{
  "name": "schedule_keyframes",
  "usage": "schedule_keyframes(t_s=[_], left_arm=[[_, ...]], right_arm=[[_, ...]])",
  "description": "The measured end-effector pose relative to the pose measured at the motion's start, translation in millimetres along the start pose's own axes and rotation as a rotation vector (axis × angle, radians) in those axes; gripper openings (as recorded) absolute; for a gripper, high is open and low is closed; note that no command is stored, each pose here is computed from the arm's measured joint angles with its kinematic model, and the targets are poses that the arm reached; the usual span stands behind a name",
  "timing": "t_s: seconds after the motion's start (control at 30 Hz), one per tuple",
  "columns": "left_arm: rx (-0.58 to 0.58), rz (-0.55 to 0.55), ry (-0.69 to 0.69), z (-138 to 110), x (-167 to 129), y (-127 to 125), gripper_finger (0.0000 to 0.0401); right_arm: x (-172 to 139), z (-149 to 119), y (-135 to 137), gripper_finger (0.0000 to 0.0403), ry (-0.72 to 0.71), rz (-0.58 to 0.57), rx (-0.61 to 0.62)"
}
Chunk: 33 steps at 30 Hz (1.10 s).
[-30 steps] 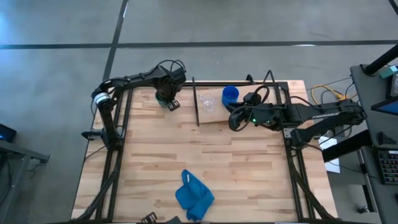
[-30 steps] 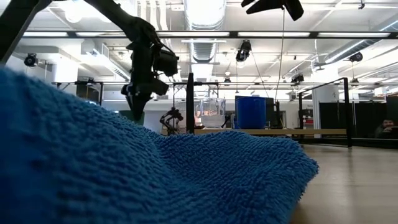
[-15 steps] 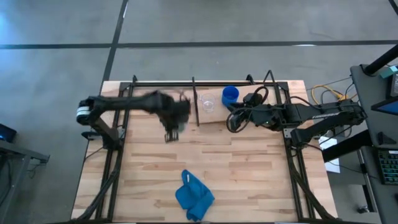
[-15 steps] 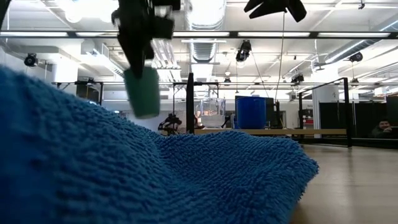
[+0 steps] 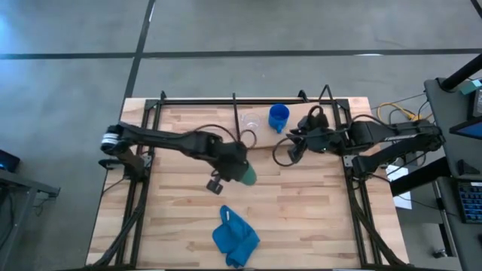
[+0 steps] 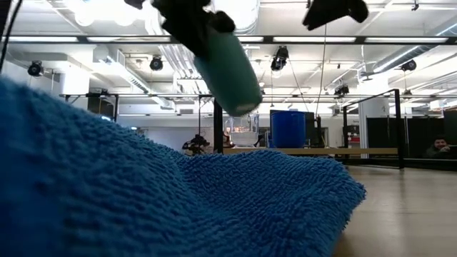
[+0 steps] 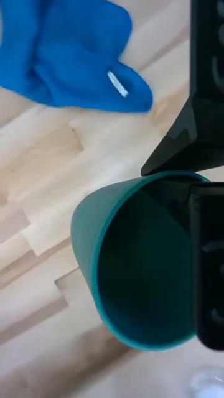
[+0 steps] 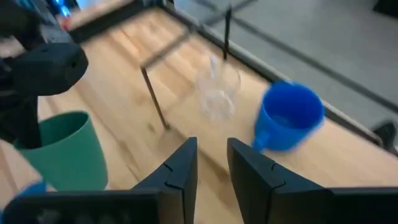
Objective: Stack small to large cups/mugs on shelf
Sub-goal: Put the green cup on the shelf
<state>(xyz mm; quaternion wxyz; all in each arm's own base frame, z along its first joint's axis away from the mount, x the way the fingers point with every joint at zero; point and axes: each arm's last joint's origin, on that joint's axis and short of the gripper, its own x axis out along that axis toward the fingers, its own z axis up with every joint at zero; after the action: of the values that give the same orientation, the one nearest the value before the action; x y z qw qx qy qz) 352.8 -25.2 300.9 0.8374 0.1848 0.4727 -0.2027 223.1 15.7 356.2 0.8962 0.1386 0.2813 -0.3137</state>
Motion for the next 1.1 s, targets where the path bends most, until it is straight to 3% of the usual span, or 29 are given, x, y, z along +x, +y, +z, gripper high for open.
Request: schedule_keyframes(t_s=[0.27, 0.47, 0.8, 1.1], left_arm=[[-0.024, -0.029, 0.11, 31, 66, 28, 0.0], [-0.028, -0.004, 0.118, 53, 76, 51, 0.0], [-0.062, -0.021, 0.176, 50, 95, 62, 0.0], [-0.077, 0.037, 0.143, 52, 97, 68, 0.0]], right_arm=[[-25, 7, -10, 0.0073, 0.081, -0.035, 0.043], [-37, 18, -12, 0.0074, 0.063, -0.024, 0.041], [-39, 20, -13, 0.0074, 0.06, -0.021, 0.013], [-39, 19, -13, 0.0081, 0.063, -0.024, 0.01]])
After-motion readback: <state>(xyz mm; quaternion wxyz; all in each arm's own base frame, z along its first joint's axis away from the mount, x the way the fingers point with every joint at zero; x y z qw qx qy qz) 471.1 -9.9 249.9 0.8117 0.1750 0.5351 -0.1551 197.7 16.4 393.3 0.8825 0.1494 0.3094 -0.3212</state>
